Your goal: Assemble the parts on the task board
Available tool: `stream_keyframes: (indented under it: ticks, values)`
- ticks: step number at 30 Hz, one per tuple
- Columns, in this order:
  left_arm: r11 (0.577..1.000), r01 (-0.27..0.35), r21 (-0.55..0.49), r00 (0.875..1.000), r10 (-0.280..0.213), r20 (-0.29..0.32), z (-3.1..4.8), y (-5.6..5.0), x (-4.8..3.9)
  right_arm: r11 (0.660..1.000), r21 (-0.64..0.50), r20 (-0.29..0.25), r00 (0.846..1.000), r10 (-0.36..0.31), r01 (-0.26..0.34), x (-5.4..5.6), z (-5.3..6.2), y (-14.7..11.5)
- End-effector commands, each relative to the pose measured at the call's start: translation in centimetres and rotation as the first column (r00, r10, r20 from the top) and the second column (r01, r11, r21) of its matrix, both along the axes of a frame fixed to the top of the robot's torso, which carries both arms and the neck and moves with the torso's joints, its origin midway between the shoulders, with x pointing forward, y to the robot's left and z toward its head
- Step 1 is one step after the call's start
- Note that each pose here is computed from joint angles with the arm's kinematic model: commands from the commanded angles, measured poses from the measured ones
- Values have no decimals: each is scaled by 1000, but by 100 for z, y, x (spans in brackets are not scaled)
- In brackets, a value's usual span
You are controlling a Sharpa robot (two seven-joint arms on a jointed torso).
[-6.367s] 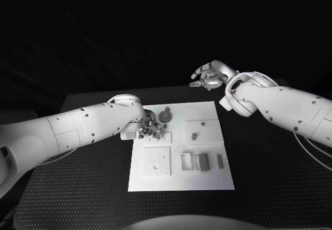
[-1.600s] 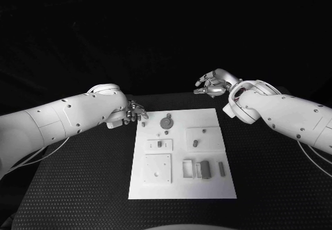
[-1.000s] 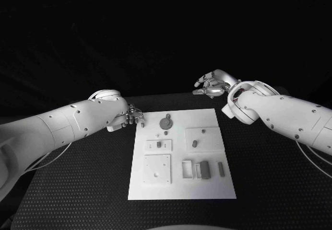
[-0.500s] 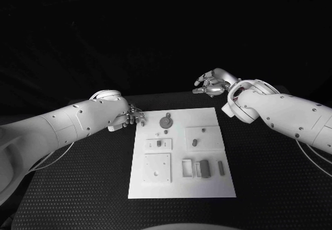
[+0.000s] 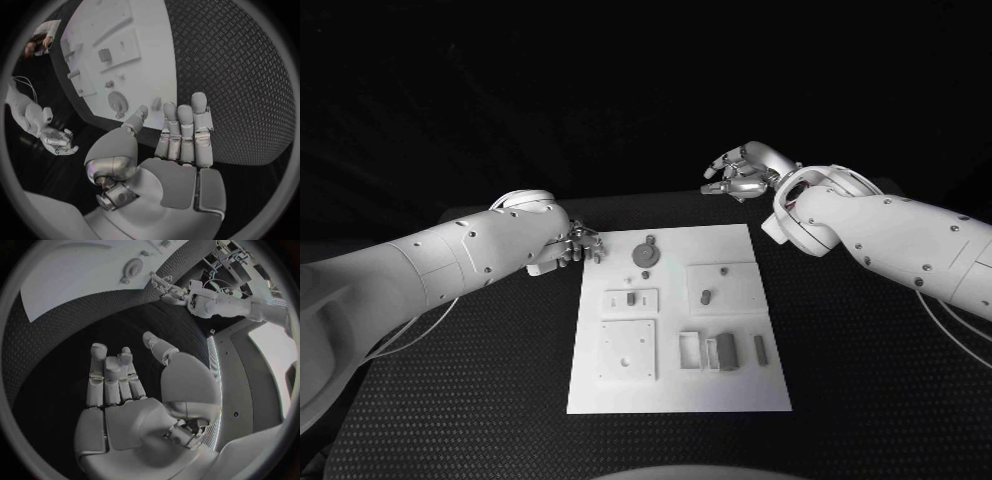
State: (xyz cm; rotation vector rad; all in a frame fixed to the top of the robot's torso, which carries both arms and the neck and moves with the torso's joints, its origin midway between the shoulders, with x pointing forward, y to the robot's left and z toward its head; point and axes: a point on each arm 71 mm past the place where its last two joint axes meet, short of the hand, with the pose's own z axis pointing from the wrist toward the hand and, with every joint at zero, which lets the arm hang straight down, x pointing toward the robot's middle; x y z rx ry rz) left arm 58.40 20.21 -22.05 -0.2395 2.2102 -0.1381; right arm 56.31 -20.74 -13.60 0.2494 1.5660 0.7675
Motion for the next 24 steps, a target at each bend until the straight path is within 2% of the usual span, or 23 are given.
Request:
stream_keyframes:
  ticks: [1, 10, 24]
  values:
    - [1000, 21, -12, 1000, -22, -15, -12, -39, -8, 1000, -2, -1, 1000, 16, -16, -6, -1, 20]
    - [999, 32, -10, 999, -33, -31, -44, -64, -18, 1000, -2, -1, 1000, 17, -17, -7, -1, 22]
    - [1000, 21, -21, 1000, -22, -21, -54, -22, 9, 1000, -2, -2, 1000, 18, -18, -6, -2, 25]
